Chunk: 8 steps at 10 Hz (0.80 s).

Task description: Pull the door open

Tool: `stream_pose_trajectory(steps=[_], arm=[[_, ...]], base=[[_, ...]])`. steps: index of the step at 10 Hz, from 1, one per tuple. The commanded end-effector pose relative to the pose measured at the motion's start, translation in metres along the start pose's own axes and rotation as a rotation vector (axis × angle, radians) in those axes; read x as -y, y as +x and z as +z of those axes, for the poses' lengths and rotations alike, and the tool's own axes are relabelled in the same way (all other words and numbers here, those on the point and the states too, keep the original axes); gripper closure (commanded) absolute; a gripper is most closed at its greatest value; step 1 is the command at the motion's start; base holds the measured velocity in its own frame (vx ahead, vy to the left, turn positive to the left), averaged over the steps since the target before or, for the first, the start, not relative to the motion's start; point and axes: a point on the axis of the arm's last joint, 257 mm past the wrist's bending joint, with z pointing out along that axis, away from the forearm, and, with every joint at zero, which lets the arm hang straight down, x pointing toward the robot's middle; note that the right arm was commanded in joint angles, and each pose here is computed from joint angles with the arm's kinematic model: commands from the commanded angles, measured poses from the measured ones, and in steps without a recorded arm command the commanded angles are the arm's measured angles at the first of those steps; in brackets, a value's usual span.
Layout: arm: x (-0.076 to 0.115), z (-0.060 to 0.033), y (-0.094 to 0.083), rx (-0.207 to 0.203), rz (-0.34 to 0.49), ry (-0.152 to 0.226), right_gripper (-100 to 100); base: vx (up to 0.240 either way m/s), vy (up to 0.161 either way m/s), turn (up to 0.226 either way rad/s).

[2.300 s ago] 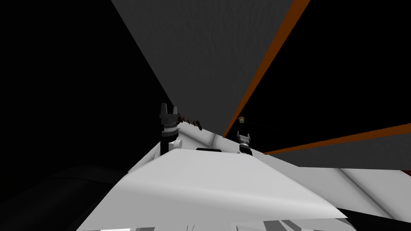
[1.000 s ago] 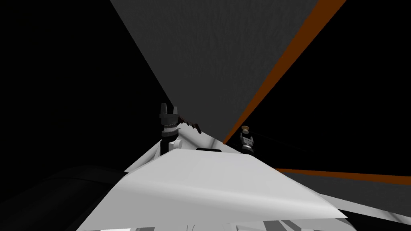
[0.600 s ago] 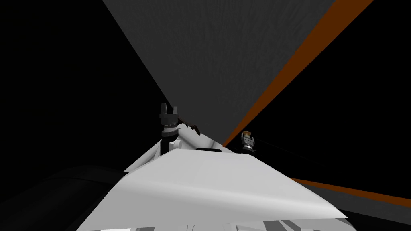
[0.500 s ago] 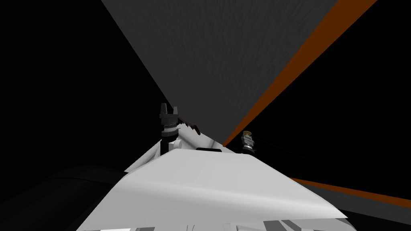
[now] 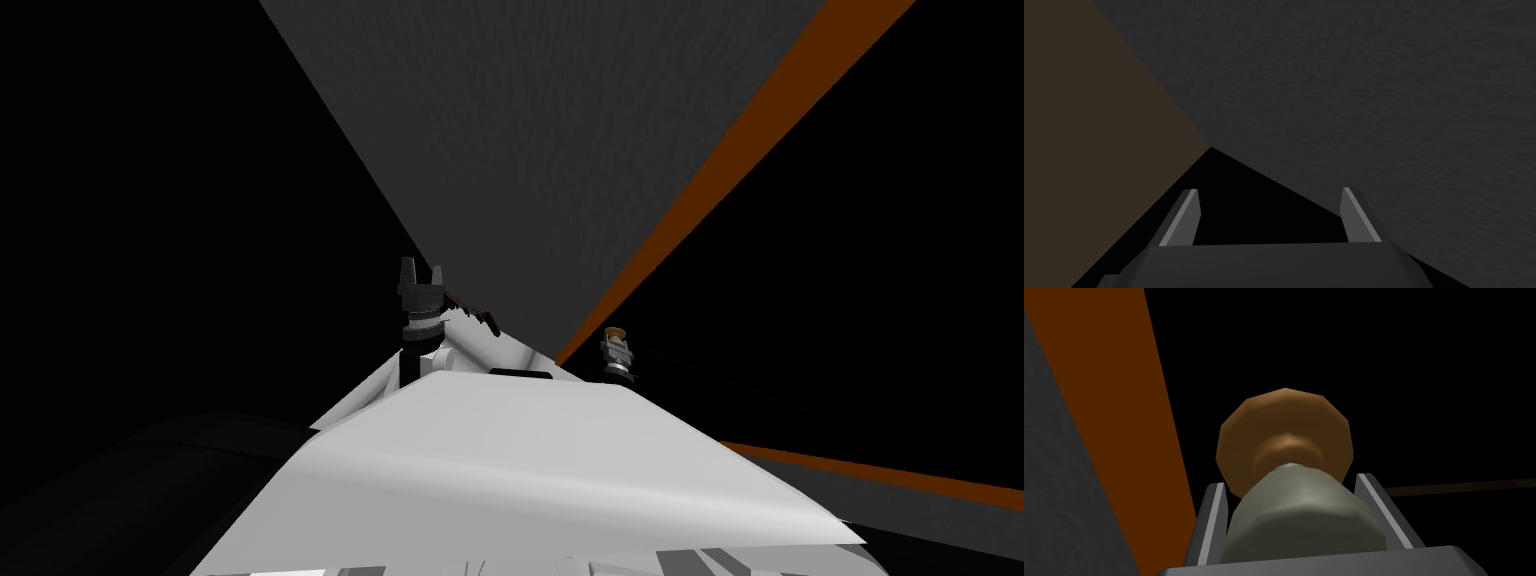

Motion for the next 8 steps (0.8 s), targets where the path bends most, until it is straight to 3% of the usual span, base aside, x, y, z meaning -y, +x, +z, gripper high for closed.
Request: stream_pose_trajectory(steps=[1,4,8], arm=[[0.005,-0.0013,0.001,-0.003,0.001,0.022,100],[0.014,-0.0039,0.002,-0.006,0.003,0.057,100],[0.033,-0.0111,0.003,-0.009,0.010,0.132,100]], base=[[-0.101,-0.028,0.050],[-0.179,-0.006,0.057],[-0.232,0.002,0.061]])
